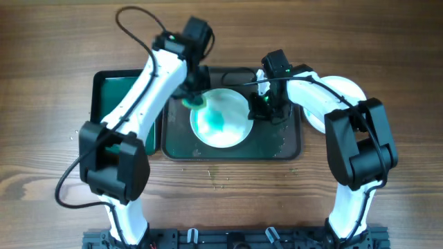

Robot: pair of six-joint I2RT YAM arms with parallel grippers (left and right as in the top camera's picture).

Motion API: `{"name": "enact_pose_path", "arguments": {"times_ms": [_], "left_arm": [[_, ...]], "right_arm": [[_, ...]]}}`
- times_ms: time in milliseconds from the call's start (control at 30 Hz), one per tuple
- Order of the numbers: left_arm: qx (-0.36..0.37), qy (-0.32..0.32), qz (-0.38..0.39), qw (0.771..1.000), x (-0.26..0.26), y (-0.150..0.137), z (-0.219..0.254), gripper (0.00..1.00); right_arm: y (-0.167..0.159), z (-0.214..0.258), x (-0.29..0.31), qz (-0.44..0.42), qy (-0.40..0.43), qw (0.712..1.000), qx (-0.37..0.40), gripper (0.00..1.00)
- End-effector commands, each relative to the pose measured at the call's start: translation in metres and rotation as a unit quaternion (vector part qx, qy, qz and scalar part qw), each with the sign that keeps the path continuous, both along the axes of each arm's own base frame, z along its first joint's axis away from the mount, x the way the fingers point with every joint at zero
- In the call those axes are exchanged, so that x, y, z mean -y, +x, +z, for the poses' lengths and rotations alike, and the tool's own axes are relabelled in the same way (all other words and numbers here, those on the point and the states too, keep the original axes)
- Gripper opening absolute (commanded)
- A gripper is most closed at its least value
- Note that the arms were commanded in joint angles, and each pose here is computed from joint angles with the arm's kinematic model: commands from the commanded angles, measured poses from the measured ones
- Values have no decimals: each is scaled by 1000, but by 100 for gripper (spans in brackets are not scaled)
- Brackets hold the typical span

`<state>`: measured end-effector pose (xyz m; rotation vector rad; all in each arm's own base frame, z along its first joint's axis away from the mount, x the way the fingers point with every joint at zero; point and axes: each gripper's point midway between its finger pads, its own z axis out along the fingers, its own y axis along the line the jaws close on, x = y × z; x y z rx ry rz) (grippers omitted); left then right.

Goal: Clean dirty plates on tray and stack at the side
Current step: 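Lift the plate with the right gripper and stack it on the right pile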

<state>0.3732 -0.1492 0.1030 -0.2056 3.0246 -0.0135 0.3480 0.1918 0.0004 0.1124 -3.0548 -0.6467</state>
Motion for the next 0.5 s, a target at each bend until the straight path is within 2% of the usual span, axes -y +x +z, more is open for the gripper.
{"name": "enact_pose_path", "arguments": {"times_ms": [0,100,267,367,467], "left_arm": [[8,-15,38,999,-21,14,20,4],[1,-18,54,998,-33,15,19,4],[4,-20,57,998,-35,18,19,4],[5,-20,57,998,-34,18,19,4],[5,-20,56,998,-34,18,19,4]], "right_arm": [[11,29,32,-8,-82,994,66,4],[18,76,66,-48,-197,968,148,4],[15,142,82,-51,-306,913,265,4],[13,180,91,-81,-368,866,329,4],[9,218,96,-86,-436,804,395,4]]}}
